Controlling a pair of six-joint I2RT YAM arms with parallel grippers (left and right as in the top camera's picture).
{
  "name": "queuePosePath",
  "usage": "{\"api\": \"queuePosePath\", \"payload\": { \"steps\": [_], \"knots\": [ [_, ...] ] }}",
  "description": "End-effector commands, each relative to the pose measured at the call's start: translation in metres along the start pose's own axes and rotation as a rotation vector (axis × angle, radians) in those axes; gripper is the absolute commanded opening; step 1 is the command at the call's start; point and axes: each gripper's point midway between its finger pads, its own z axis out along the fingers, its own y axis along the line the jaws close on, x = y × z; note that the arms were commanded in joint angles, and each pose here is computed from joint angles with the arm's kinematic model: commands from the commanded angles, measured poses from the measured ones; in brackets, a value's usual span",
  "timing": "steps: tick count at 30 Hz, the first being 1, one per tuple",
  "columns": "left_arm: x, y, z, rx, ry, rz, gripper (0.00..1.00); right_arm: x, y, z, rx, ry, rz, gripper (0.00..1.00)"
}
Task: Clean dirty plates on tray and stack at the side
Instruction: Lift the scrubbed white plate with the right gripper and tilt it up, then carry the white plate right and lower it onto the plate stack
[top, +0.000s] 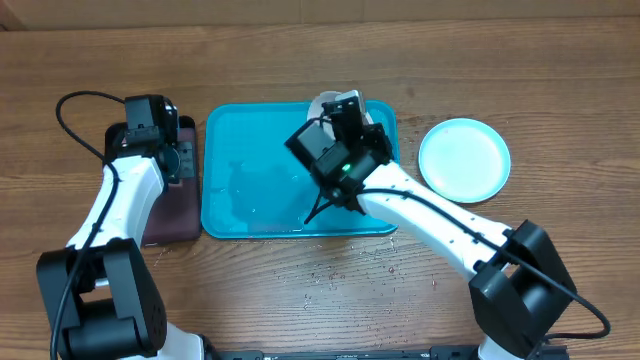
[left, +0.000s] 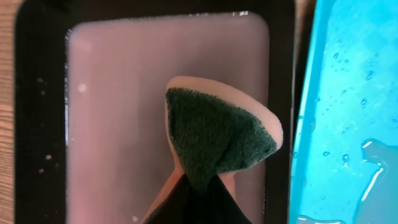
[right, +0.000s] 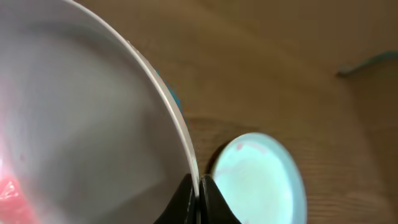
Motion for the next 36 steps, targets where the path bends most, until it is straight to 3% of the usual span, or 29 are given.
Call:
{"api": "queuePosePath", "payload": {
  "steps": [1,14,21,22,25,26,29,36],
  "knots": [
    [0.011,0.004,0.016,-0.017,0.046,0.017,0.11,-0.034,-0.033,-0.027,0.164,-0.141,0.053,0.04],
    [0.008,0.002,0.033,-0.017,0.038,-0.024,0.37,-0.049,-0.051,-0.053,0.326,-0.259,0.079,0.04],
    [-0.02,0.003,0.033,-0.016,-0.075,-0.087,0.39,-0.049,-0.049,-0.053,0.319,-0.257,0.082,0.04],
    [-0.023,0.003,0.033,-0.017,-0.088,-0.097,0.39,-0.049,-0.049,-0.053,0.314,-0.256,0.081,0.04],
    [-0.034,0.004,0.032,-0.017,-0.132,-0.129,0.26,-0.048,-0.044,-0.051,0.284,-0.245,0.079,0.04],
    [-0.039,0.005,0.031,-0.017,-0.153,-0.138,0.16,-0.047,-0.04,-0.049,0.264,-0.238,0.079,0.04],
    [-0.045,0.005,0.03,-0.013,-0.177,-0.181,0.08,-0.046,-0.037,-0.048,0.241,-0.23,0.077,0.04],
    [-0.059,-0.004,0.027,0.054,-0.234,-0.249,0.04,-0.046,-0.036,-0.048,0.235,-0.229,0.081,0.04]
  ]
}}
